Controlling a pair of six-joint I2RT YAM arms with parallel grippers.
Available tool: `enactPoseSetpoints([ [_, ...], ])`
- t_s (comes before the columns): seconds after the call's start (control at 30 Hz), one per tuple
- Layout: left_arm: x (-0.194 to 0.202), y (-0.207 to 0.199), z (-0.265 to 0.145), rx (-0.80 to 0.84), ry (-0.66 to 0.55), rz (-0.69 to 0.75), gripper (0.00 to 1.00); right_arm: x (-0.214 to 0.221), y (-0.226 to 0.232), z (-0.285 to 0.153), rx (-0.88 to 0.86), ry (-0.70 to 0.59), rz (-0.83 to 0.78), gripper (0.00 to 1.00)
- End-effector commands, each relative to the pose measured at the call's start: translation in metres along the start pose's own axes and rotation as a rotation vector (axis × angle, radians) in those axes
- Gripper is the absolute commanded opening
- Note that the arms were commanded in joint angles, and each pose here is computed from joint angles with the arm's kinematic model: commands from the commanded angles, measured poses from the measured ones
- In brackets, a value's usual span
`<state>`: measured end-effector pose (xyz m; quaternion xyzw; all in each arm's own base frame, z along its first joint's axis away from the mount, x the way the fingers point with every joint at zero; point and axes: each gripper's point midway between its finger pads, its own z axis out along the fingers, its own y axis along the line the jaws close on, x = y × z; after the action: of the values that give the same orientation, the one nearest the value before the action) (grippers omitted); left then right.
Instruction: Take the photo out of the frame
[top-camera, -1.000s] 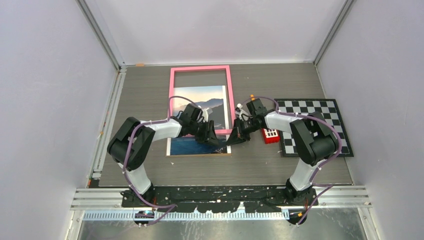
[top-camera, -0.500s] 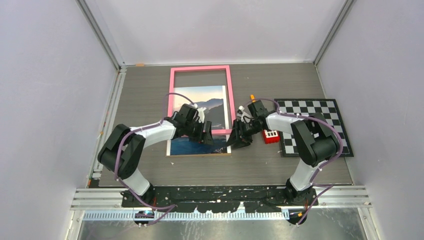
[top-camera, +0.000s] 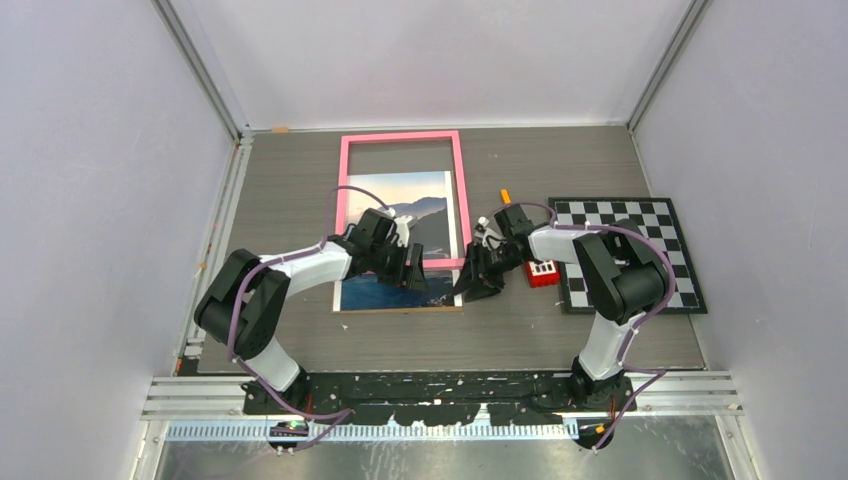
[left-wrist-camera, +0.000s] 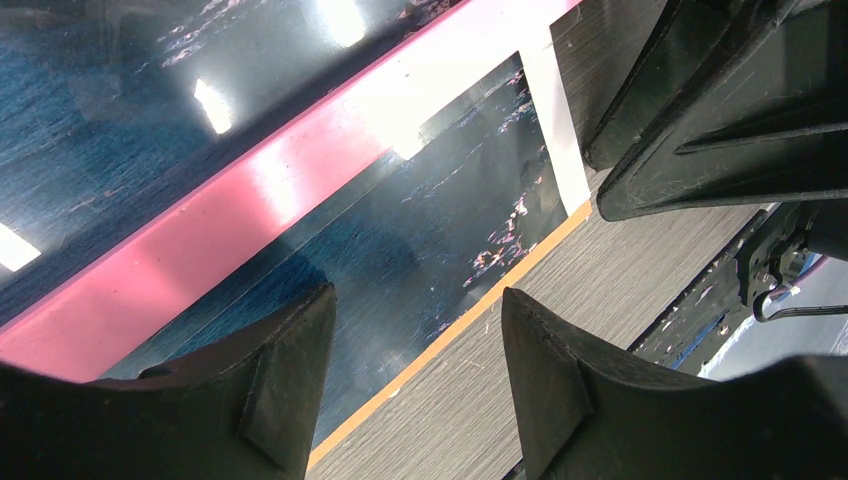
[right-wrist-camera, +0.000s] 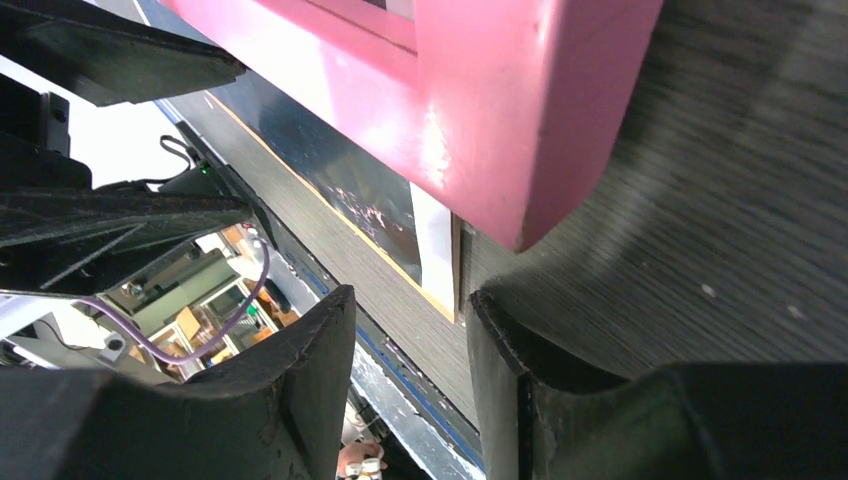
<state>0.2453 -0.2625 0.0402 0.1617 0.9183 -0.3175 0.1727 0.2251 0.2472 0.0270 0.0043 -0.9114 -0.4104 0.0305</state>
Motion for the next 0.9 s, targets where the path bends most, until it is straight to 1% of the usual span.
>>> enactPoseSetpoints([
  [0.0,0.016,0.016,0.005,-0.055,0.041,-0.018,0.64,-0.015,0.008,0.002,-0.027,-0.039,-0.025,0.49],
  [0.23,0.016,0.016,0.007,-0.049,0.042,-0.023,0.64,-0.017,0.025,-0.004,-0.086,-0.055,-0.039,0.45],
  [0.47,0.017,0.015,0.007,-0.047,0.045,-0.024,0.63,-0.017,0.029,-0.005,-0.105,-0.056,-0.043,0.42],
  [0.7,0.017,0.016,0.008,-0.050,0.045,-0.026,0.63,-0.017,-0.002,-0.007,0.072,-0.083,-0.069,0.44],
  [0.8,0.016,0.016,0.009,-0.049,0.044,-0.029,0.63,-0.016,-0.007,-0.004,0.086,-0.081,-0.071,0.45],
  [0.87,0.016,0.016,0.010,-0.048,0.046,-0.031,0.63,-0.016,-0.002,-0.001,0.064,-0.073,-0.066,0.45],
])
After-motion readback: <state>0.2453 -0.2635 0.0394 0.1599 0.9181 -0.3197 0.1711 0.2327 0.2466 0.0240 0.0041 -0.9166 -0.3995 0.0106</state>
